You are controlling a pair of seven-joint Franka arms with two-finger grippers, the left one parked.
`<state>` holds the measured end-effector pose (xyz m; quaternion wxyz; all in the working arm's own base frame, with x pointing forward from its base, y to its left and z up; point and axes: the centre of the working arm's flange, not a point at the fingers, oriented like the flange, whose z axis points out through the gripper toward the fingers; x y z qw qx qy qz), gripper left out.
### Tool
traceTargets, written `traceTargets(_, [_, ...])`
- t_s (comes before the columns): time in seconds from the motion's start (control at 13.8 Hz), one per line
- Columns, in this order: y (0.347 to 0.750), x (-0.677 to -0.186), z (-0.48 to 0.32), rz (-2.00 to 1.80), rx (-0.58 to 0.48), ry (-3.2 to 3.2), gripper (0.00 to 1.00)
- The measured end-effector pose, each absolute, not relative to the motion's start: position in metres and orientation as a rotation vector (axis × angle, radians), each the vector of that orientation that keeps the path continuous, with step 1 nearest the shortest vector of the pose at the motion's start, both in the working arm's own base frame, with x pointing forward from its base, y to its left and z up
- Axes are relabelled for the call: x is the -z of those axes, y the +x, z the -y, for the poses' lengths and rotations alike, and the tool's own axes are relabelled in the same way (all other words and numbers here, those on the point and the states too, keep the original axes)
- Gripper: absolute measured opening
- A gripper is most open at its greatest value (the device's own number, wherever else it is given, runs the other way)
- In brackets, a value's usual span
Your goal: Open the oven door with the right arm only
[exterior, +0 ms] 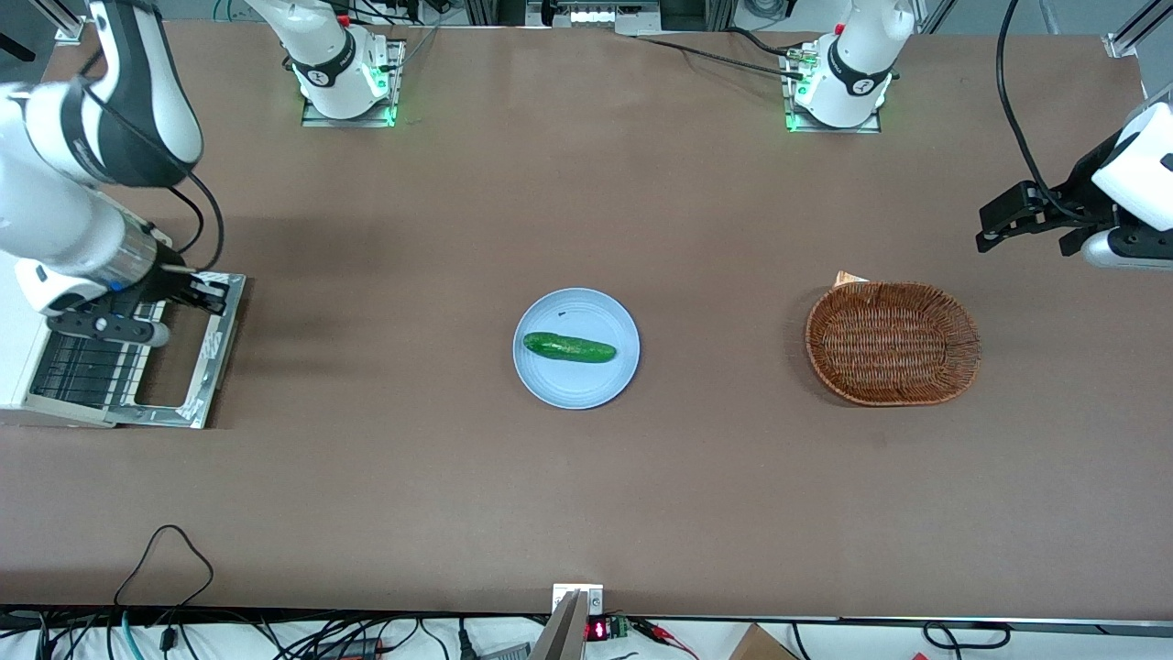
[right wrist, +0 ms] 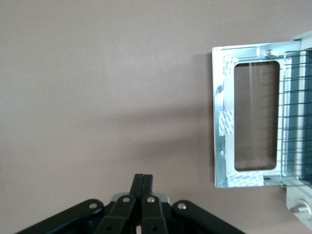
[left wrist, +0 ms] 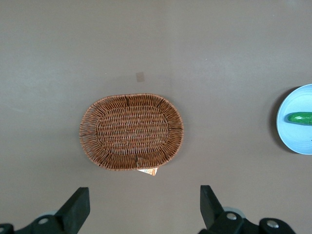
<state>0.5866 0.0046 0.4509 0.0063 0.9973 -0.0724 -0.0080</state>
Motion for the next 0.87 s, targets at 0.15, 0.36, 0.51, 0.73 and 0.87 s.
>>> traceTargets(0.15, [0.584, -0.482, -0.006, 0.239, 0.043, 3.135, 0.07])
traceTargets(0.36, [0.581, -0.525, -0.007, 0.241, 0.092, 3.138, 0.12])
traceTargets(0.51, [0.579, -0.541, -0.007, 0.242, 0.111, 3.138, 0.16])
traceTargets(0.73, [0.58, -0.543, -0.01, 0.257, 0.113, 3.137, 0.46])
traceTargets(0.87, [0.58, -0.544, -0.01, 0.255, 0.111, 3.136, 0.67])
